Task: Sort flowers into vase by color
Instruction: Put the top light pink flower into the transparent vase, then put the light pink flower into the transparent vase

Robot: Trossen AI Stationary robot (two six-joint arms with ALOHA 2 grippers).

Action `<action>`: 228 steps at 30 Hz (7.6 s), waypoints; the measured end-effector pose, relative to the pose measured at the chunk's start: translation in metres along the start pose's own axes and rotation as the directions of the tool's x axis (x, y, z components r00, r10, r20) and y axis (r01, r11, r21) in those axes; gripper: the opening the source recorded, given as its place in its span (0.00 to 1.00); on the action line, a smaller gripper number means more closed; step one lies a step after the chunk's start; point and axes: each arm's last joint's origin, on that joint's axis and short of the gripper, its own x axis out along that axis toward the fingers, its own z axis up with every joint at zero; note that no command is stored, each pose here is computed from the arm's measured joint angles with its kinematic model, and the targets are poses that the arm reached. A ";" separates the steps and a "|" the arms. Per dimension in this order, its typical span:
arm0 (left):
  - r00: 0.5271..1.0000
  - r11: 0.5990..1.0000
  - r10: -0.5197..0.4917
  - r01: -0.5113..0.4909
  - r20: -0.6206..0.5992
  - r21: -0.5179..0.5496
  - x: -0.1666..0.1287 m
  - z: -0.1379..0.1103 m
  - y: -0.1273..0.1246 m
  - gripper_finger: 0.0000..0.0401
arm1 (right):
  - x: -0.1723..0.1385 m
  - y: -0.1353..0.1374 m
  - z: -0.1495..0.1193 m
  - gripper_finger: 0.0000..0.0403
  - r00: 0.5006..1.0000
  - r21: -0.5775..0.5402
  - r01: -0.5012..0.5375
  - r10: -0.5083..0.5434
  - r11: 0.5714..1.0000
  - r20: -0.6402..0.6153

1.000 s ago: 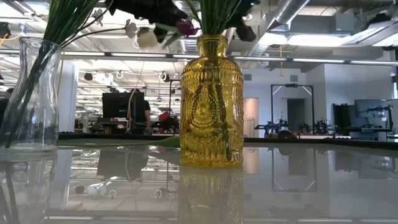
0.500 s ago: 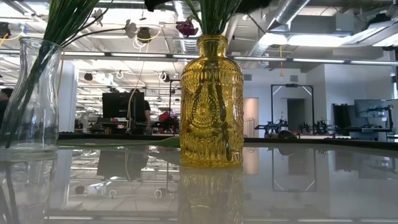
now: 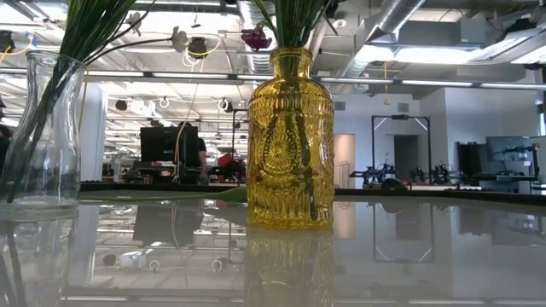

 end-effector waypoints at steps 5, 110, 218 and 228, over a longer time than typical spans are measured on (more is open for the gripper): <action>1.000 1.000 0.021 -0.022 0.019 0.012 0.006 0.000 -0.006 0.37 | 0.004 0.002 0.000 0.05 1.000 -0.008 0.003 -0.002 1.000 0.009; 0.741 0.858 -0.507 0.481 -0.440 -0.179 -0.170 0.001 -0.176 0.00 | -0.029 0.065 -0.010 0.72 0.936 0.195 -0.109 0.167 0.975 -0.311; 0.541 0.992 -0.027 -0.092 -0.841 -0.091 -0.049 -0.162 -0.057 0.29 | -0.027 0.210 -0.074 0.72 0.831 0.194 -0.102 0.191 0.976 -0.523; 0.380 0.955 -0.297 0.106 -0.876 -0.278 -0.025 -0.226 -0.093 0.29 | -0.032 0.226 -0.081 0.72 0.840 0.161 -0.088 0.160 0.983 -0.519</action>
